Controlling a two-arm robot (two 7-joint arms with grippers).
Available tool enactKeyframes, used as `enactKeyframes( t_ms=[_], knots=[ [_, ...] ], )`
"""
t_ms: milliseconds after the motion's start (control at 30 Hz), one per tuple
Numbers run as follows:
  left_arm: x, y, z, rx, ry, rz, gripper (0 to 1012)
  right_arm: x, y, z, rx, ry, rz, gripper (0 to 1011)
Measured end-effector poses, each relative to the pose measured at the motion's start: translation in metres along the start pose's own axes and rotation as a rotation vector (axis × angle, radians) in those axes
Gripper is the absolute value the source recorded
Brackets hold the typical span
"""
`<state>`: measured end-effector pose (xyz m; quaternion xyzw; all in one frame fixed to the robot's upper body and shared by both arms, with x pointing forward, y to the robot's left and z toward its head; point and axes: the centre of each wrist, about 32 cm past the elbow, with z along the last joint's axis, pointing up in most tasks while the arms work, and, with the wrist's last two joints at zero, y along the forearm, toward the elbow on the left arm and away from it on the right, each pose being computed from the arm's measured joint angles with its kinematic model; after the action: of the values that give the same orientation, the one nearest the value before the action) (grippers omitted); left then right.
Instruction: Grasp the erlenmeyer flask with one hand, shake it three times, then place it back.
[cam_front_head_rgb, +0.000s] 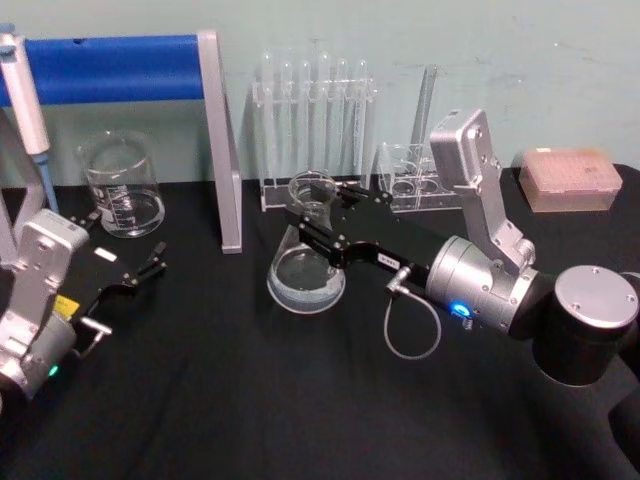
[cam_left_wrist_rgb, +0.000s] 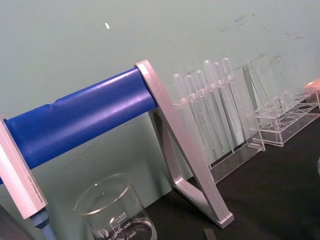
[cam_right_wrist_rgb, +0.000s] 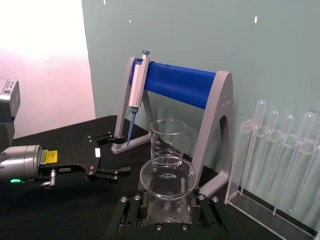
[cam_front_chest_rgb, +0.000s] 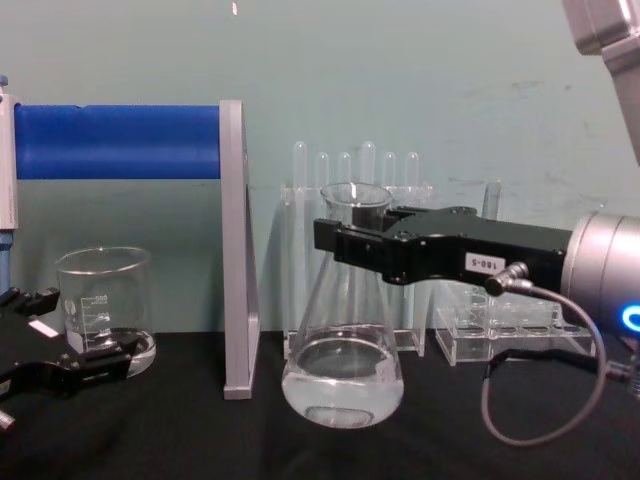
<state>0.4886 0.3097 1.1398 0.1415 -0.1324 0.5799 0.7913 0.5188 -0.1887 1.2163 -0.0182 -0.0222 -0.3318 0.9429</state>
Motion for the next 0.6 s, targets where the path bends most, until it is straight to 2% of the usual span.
enactKeyframes(
  t_ms=[600],
  knots=[
    [0.0000, 0.0000, 0.0000, 0.000, 0.000, 0.000, 1001, 0.014, -0.013, -0.009, -0.026, 0.002, -0.013, 449]
  ],
)
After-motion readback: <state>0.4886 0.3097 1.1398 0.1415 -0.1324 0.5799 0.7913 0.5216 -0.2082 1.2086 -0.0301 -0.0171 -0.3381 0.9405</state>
